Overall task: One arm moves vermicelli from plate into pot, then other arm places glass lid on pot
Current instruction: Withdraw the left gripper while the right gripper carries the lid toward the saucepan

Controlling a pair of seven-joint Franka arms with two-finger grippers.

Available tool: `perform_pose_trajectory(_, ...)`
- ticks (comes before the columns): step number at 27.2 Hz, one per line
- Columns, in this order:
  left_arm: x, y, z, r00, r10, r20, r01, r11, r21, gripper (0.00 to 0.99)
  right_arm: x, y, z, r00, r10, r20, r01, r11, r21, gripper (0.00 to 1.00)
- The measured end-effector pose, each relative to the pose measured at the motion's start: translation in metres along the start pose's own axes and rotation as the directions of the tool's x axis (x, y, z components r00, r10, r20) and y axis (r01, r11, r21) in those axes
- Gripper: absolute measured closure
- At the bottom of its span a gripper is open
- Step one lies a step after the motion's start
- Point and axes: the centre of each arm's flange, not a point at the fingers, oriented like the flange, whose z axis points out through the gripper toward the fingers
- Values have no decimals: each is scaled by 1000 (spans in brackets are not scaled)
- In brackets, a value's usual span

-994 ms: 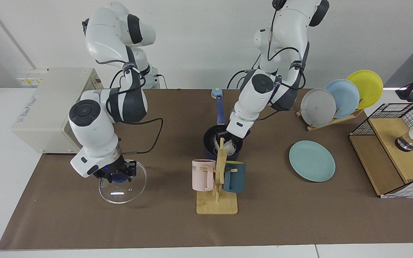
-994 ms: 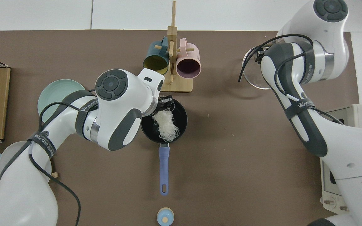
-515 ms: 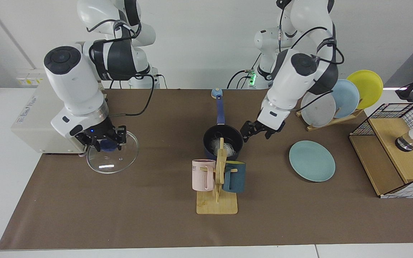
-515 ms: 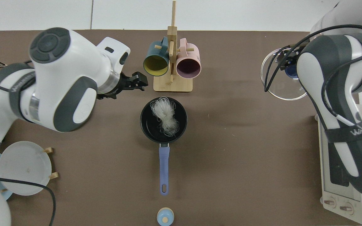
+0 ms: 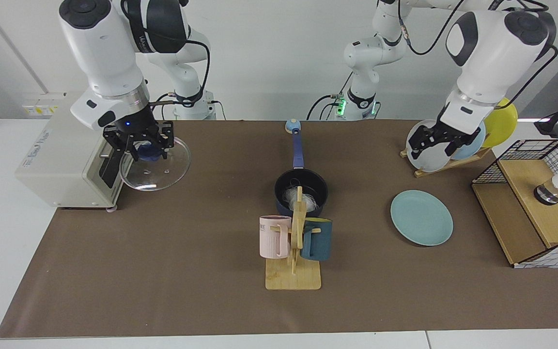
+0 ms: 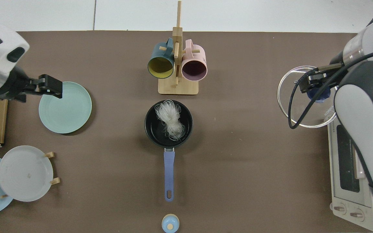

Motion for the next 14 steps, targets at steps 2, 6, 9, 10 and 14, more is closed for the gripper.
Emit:
perform_pose_trajectory(2, -6, -16, -14, 1000, 8, -19, -8, 1000, 12, 0, -1, -18, 1, 1000, 6, 3, -6, 1000, -1, 352)
perform_pose_trajectory(6, -18, -34, -33, 999, 24, -36, -23, 999, 26, 0, -4, -62, 5, 1000, 13, 11, -13, 1000, -4, 352)
perform_pose_trajectory(9, -23, -36, -36, 999, 29, -31, -28, 999, 28, 0, -7, -95, 9, 1000, 26, 17, -26, 1000, -9, 352)
perform_pose_trajectory(10, -23, -36, -35, 999, 30, -29, -29, 999, 29, 0, -8, -105, 11, 999, 29, 18, -29, 1000, -11, 352)
perform_pose_trajectory(14, -23, -34, -32, 999, 33, -21, -32, 999, 29, 0, -14, -145, 16, 999, 40, 22, -39, 999, -22, 352)
